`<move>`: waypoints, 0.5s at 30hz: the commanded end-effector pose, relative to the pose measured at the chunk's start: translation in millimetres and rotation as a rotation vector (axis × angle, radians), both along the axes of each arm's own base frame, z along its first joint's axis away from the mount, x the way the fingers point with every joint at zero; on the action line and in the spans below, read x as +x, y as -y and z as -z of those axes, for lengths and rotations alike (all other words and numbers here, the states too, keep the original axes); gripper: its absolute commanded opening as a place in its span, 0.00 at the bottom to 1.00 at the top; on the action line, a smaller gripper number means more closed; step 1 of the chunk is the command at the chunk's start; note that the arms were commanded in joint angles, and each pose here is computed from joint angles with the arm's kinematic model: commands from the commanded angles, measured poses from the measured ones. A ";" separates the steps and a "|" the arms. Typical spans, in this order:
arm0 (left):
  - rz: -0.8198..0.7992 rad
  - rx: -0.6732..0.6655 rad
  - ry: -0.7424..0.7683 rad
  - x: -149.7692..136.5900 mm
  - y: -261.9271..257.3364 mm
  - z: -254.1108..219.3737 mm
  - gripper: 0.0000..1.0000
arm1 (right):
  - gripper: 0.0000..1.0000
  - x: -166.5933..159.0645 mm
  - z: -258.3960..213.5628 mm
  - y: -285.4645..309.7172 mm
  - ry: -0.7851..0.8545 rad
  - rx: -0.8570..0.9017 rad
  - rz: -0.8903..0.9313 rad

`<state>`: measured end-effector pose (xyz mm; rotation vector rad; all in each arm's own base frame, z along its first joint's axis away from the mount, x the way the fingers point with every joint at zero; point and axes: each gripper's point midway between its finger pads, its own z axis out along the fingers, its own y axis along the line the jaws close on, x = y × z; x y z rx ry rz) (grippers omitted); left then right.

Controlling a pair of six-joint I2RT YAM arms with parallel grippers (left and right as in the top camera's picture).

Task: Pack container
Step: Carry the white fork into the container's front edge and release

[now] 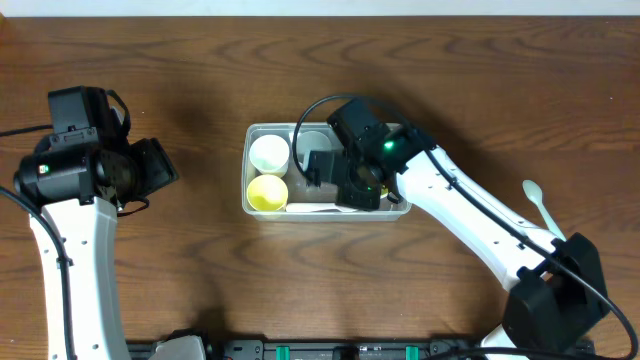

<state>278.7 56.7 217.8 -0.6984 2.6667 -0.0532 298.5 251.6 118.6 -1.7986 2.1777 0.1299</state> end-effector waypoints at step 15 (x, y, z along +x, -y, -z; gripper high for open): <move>-0.005 -0.003 0.000 -1.1 -0.5 0.0 0.68 | 0.75 71.6 -93.9 290.8 0.172 0.072 0.936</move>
